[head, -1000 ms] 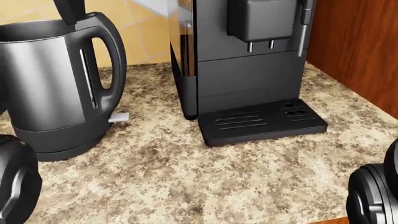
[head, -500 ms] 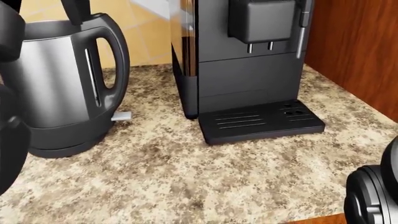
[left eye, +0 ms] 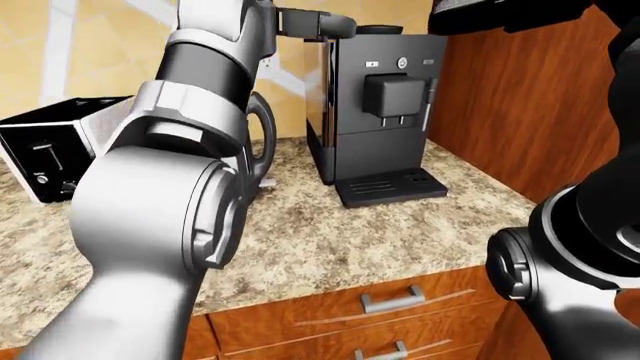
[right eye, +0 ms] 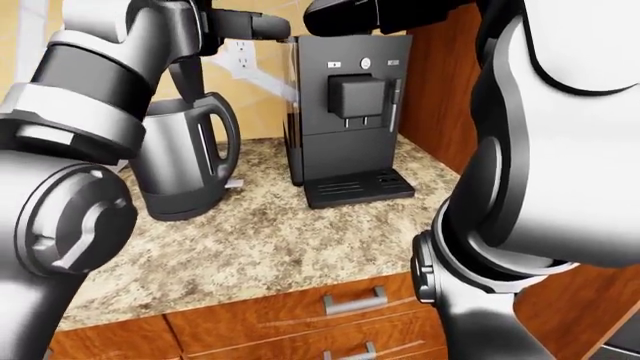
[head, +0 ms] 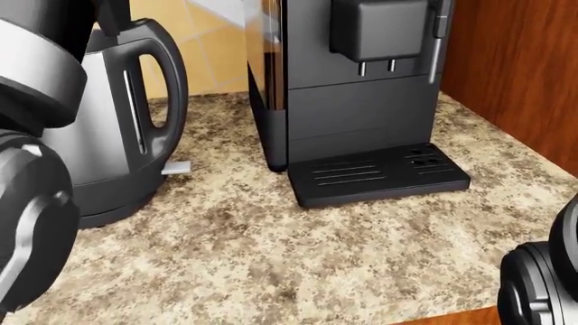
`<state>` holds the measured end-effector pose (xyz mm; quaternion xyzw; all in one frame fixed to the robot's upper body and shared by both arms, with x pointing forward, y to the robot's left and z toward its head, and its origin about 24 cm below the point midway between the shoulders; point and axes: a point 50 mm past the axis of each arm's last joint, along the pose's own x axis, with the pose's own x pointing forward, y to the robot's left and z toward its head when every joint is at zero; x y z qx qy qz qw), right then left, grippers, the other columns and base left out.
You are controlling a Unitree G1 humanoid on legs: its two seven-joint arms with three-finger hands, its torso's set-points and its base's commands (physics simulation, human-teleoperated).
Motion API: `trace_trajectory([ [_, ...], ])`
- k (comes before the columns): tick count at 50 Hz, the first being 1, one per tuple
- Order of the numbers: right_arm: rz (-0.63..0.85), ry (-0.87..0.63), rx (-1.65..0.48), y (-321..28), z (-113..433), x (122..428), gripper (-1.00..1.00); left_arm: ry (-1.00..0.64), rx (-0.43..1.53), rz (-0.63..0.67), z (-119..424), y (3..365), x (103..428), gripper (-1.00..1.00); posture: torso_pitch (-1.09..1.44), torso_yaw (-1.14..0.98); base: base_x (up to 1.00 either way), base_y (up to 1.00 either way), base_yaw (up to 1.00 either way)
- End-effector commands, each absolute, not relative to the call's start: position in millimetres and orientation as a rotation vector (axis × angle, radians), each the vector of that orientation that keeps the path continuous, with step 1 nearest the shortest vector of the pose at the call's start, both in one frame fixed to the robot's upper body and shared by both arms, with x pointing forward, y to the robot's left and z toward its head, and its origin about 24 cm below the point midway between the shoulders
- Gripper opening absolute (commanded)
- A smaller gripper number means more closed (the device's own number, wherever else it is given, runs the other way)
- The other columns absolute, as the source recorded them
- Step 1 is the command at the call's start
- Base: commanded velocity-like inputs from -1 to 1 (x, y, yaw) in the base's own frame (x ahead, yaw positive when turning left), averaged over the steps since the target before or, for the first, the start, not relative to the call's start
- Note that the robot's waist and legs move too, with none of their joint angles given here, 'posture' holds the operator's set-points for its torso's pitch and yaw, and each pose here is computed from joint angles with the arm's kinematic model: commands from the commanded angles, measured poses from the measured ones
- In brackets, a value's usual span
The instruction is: Close the lid of the electric kettle.
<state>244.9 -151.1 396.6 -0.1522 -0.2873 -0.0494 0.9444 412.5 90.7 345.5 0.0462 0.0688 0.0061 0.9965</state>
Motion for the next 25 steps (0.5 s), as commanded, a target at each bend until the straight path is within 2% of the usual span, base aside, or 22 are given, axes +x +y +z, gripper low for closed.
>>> trace_trajectory([
  [1,-0.113,-0.628,-0.310,-151.6,404.6,240.0,1.00,0.040,0.081,0.021,368.3,92.1,407.9,1.00,-0.53,0.00,0.00,0.00,0.00],
  [25,-0.110,-0.626,-0.313,-150.6,403.8,240.2,1.00,0.105,0.049,0.064,334.7,107.6,418.8,1.00,-0.53,0.00,0.00,0.00,0.00],
])
